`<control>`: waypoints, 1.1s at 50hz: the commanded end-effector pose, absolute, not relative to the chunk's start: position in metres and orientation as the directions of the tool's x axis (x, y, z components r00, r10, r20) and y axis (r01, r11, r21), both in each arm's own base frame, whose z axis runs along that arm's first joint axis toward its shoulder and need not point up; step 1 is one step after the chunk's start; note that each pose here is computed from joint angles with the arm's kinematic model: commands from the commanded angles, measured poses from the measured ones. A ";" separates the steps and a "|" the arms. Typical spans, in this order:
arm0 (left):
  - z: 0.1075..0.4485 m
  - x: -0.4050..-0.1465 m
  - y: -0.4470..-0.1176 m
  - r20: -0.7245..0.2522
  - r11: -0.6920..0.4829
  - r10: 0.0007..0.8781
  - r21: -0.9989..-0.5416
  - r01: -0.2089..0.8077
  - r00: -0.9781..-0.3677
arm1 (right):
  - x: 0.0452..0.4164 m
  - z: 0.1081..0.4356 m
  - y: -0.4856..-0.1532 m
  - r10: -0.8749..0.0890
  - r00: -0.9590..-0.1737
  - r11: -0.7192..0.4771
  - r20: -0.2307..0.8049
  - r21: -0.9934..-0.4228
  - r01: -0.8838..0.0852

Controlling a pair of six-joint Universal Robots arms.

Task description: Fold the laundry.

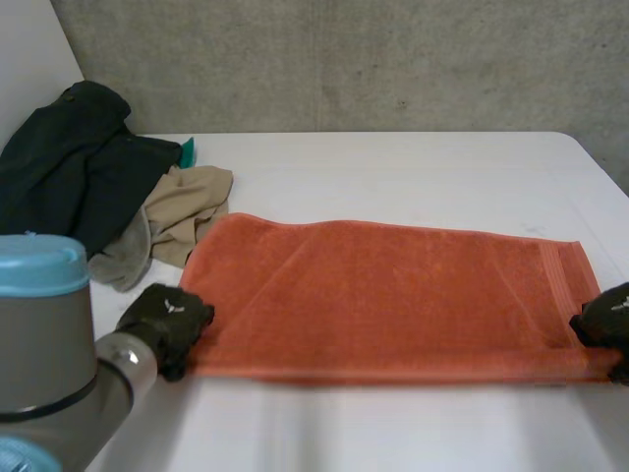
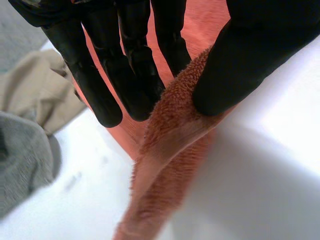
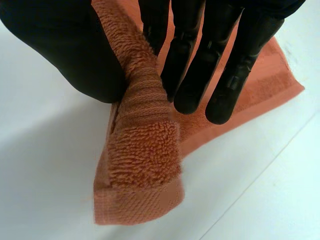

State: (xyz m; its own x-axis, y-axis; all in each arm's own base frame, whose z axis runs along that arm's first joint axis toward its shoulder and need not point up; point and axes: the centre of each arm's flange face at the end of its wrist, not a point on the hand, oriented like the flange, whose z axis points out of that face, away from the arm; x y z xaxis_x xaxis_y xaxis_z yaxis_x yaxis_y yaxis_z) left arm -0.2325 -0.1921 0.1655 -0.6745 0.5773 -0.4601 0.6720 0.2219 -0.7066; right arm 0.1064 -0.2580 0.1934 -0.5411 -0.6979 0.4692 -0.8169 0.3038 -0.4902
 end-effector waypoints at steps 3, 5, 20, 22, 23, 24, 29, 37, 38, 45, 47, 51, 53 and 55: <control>0.210 -0.276 -0.305 -0.648 -0.094 0.274 -0.753 0.651 -0.710 | 0.135 0.214 -0.349 -0.446 -0.566 0.111 0.694 -0.584 -0.804; 0.234 -0.284 -0.323 -0.661 -0.181 0.189 -0.751 0.636 -0.727 | 0.151 0.253 -0.375 -0.294 -0.582 -0.002 0.758 -0.610 -0.792; 0.398 -0.302 -0.358 -0.405 -0.746 -0.193 -0.531 0.402 -0.894 | 0.175 0.413 -0.403 0.269 -0.773 -0.583 0.574 -0.542 -0.605; 0.385 -0.296 -0.362 -0.418 -0.707 -0.176 -0.576 0.410 -0.891 | 0.177 0.401 -0.403 0.241 -0.774 -0.566 0.585 -0.563 -0.602; 0.378 -0.295 -0.364 -0.427 -0.689 -0.168 -0.594 0.415 -0.889 | 0.178 0.396 -0.403 0.230 -0.775 -0.561 0.589 -0.571 -0.600; 0.370 -0.292 -0.366 -0.438 -0.670 -0.161 -0.609 0.424 -0.884 | 0.179 0.391 -0.403 0.216 -0.774 -0.554 0.595 -0.578 -0.599; 0.314 -0.281 -0.369 -0.490 -0.565 -0.077 -0.696 0.442 -0.869 | 0.192 0.336 -0.403 0.090 -0.767 -0.480 0.636 -0.646 -0.593; 0.216 -0.281 -0.358 -0.563 -0.382 0.077 -0.779 0.497 -0.823 | 0.203 0.223 -0.396 -0.181 -0.729 -0.230 0.661 -0.749 -0.622; 0.203 -0.282 -0.357 -0.571 -0.360 0.096 -0.784 0.506 -0.815 | 0.203 0.213 -0.394 -0.208 -0.724 -0.201 0.657 -0.754 -0.626; 0.136 -0.280 -0.311 -0.621 -0.209 0.257 -0.784 0.585 -0.741 | 0.194 0.169 -0.364 -0.389 -0.686 0.022 0.615 -0.738 -0.675; 0.142 -0.274 -0.299 -0.628 -0.196 0.263 -0.778 0.597 -0.732 | 0.192 0.162 -0.352 -0.441 -0.670 0.076 0.598 -0.719 -0.691; 0.153 -0.255 -0.258 -0.666 -0.129 0.324 -0.735 0.666 -0.672 | 0.179 0.170 -0.315 -0.549 -0.618 0.192 0.563 -0.635 -0.748; 0.152 -0.242 -0.231 -0.685 -0.059 0.399 -0.683 0.728 -0.610 | 0.154 0.178 -0.296 -0.592 -0.595 0.273 0.544 -0.559 -0.783; 0.151 -0.234 -0.212 -0.687 -0.008 0.460 -0.637 0.771 -0.563 | 0.137 0.178 -0.283 -0.629 -0.571 0.322 0.528 -0.491 -0.809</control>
State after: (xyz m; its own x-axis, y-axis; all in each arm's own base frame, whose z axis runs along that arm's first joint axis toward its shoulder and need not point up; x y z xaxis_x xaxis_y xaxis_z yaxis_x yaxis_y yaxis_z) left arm -0.2607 -0.2688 0.1458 -0.6818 0.3204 -0.6577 0.6545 -0.1346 -0.7440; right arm 0.1767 -0.3242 0.1666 -0.6290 -0.5229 0.5753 -0.7410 0.1793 -0.6472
